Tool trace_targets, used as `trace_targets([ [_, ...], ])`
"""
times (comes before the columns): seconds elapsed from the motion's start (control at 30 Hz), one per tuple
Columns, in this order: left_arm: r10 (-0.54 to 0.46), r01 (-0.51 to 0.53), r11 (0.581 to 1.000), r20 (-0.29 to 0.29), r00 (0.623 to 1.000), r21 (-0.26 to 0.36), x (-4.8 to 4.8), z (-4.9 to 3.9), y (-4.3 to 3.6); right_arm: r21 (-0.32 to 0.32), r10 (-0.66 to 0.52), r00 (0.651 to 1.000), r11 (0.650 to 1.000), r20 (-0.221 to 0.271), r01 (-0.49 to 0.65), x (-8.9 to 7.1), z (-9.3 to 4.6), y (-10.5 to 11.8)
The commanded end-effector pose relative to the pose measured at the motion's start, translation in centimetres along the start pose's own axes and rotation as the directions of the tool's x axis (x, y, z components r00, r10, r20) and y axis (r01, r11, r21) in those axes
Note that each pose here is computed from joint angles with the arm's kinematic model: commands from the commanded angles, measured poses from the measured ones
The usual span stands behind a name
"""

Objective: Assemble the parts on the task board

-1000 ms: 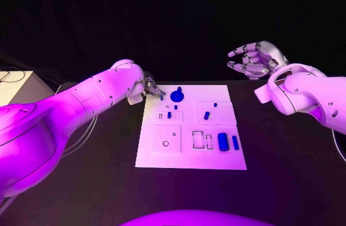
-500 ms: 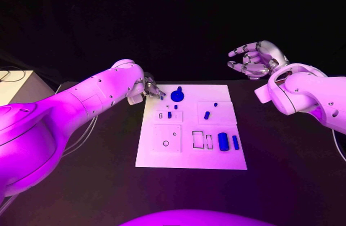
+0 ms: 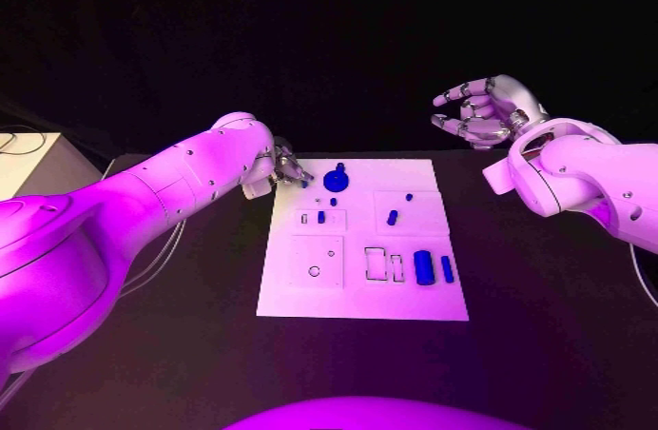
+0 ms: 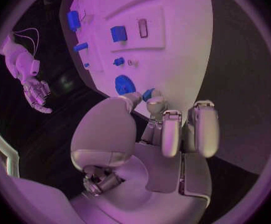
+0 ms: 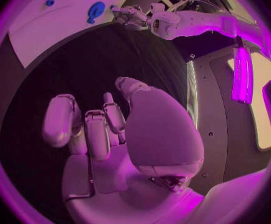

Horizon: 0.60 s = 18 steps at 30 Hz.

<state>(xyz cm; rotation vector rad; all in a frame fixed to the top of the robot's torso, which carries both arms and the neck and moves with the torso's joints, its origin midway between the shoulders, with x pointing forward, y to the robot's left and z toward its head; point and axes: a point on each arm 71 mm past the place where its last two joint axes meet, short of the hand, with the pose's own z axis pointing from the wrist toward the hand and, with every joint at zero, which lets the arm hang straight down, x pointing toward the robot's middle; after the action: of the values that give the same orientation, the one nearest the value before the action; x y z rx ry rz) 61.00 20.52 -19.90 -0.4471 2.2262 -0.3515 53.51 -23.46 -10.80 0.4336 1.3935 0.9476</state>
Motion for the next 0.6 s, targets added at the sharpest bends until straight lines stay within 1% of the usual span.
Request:
trace_targets([
  [0.03,-0.015,0.015,1.000,-0.006,1.000,0.021,0.04,-0.02,-0.24,-0.013,-0.008,1.000,1.000,-0.003,0.008,0.01,0.02,0.13],
  [0.33,-0.059,0.058,0.998,0.005,0.998,0.035,-0.23,-0.19,0.08,-0.011,-0.008,1.000,1.000,-0.005,0.008,-0.03,0.05,0.06],
  [0.6,-0.095,0.095,0.994,0.005,0.995,0.047,-0.49,-0.57,0.52,-0.007,-0.009,1.000,1.000,-0.007,0.009,-0.06,0.11,-0.03],
])
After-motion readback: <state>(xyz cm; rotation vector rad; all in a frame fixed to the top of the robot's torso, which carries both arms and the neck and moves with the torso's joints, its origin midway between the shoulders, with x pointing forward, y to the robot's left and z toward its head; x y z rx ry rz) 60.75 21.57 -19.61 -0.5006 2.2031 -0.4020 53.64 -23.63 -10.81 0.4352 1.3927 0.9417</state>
